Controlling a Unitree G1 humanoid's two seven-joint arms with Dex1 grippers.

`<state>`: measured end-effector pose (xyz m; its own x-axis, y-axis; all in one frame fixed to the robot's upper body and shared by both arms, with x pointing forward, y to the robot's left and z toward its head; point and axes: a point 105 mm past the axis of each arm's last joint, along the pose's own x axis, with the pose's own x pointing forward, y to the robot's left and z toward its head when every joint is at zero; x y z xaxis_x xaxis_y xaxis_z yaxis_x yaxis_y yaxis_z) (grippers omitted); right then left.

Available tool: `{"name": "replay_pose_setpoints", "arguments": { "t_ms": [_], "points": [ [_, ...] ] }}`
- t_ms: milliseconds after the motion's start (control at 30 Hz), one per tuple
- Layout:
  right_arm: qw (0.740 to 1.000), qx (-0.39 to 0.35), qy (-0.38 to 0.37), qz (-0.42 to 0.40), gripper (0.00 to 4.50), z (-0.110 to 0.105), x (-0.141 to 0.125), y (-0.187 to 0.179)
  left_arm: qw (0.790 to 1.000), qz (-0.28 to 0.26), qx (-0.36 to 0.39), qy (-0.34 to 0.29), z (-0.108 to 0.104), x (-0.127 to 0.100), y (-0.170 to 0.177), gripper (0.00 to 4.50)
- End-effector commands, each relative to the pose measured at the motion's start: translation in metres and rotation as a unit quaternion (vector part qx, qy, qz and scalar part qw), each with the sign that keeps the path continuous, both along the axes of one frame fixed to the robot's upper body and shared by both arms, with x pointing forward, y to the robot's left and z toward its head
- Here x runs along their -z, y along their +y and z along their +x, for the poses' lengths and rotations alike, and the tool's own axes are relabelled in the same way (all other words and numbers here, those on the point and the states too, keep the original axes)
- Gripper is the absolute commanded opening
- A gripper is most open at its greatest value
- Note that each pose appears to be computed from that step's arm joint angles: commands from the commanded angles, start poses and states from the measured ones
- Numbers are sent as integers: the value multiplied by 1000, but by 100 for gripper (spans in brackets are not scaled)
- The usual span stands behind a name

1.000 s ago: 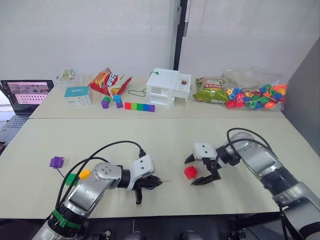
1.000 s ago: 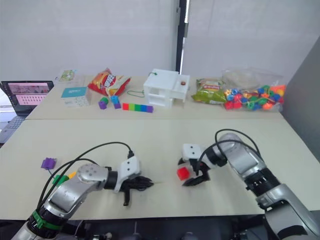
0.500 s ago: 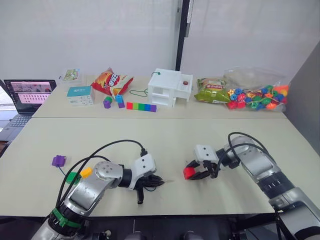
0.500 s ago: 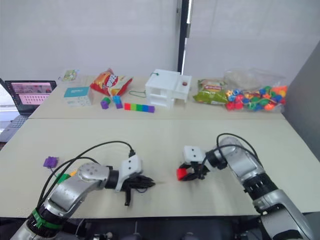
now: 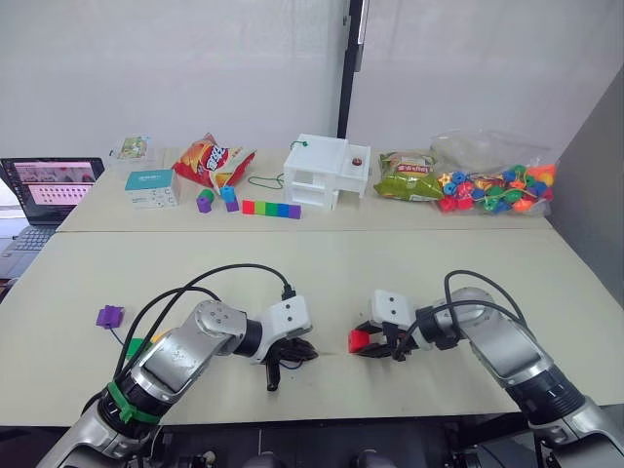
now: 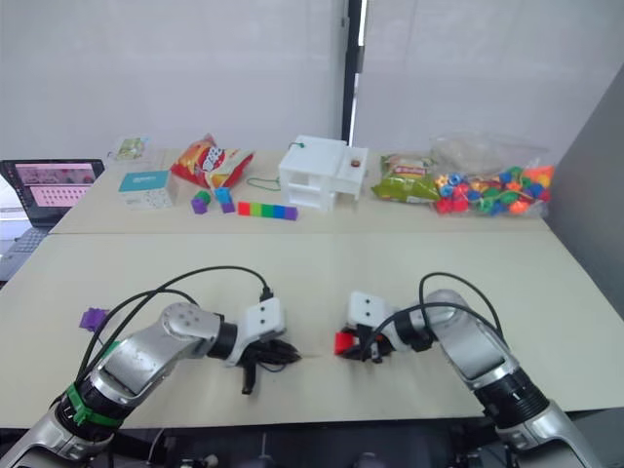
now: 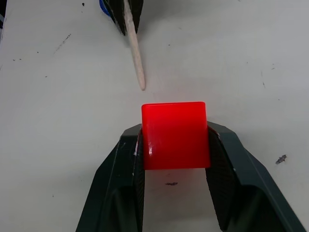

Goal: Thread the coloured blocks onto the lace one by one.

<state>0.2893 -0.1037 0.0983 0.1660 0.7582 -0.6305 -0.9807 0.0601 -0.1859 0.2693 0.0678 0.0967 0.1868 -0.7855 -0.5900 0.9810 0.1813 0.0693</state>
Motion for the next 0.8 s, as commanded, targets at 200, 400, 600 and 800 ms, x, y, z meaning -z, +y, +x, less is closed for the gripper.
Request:
{"name": "replay_pose_setpoints", "arguments": {
  "t_ms": [200,400,600,800],
  "points": [
    [999,-33,14,-7,120,-10,3,12,999,-19,11,-24,1,-12,-10,0],
    [999,-40,18,-10,120,-12,3,13,999,-25,7,-29,2,-14,-11,0],
    [999,-43,23,-11,120,-14,4,13,999,-36,2,-34,3,-18,-13,0],
    [999,-42,24,-11,120,-14,4,13,998,-48,5,-34,2,-20,-16,0]
  ]
}}
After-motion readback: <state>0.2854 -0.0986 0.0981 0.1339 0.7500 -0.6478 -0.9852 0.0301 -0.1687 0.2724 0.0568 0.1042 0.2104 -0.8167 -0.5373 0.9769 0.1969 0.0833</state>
